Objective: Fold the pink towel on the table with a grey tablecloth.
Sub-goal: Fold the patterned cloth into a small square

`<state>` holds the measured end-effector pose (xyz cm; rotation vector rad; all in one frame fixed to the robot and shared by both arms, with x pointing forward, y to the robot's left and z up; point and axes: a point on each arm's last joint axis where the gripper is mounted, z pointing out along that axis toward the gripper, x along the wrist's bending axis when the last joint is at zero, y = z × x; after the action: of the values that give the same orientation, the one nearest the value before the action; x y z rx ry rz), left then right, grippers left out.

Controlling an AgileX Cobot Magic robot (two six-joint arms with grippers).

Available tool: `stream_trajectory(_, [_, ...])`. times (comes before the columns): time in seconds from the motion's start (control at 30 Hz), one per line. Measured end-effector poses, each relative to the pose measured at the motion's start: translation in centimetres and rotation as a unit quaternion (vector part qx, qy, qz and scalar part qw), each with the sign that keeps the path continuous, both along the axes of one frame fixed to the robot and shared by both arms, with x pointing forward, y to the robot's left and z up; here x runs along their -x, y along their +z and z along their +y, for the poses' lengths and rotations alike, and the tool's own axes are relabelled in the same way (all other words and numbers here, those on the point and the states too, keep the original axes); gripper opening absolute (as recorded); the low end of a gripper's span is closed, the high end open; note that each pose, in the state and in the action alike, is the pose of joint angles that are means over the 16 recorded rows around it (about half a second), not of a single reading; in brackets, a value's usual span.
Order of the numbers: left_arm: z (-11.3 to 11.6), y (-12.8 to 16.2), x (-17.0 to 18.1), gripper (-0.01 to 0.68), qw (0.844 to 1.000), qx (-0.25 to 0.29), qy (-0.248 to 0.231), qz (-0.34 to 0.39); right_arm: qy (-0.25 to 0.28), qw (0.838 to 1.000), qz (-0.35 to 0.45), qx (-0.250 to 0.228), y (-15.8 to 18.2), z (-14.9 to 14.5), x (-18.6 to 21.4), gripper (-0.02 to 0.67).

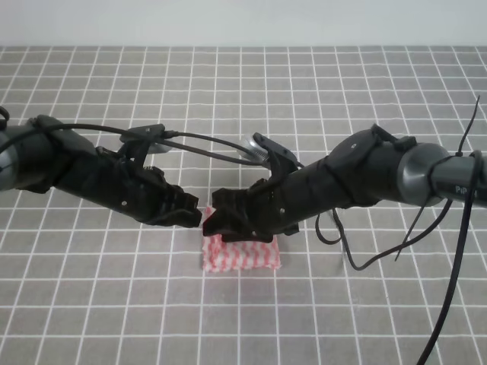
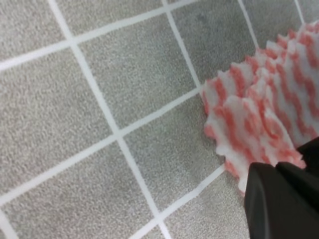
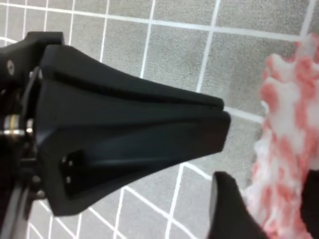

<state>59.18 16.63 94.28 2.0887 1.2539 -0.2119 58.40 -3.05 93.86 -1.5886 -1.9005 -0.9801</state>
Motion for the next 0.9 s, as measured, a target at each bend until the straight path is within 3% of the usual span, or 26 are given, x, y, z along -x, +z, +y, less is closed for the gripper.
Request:
stream_trajectory(0.13, [-0.1,0.5,0.0,-0.003,1.0,0.005,-0.001,-0.007,0.004,1.0,0.01,-0.011,0.2,-0.6,-0.2,0.245])
stream_trajectory(0.57, [-2.9,3.4,0.1,-0.003,0.998,0.012,-0.047,-0.051,0.026,0.999,0.034,0.019,0.1,-3.7,-1.0,0.01])
stream_trajectory(0.9, [-5.4,2.0,0.5,-0.003,0.995,-0.029,-0.084,-0.04,0.031,0.997,0.025,0.068,0.3,-4.7,-0.9,-0.015])
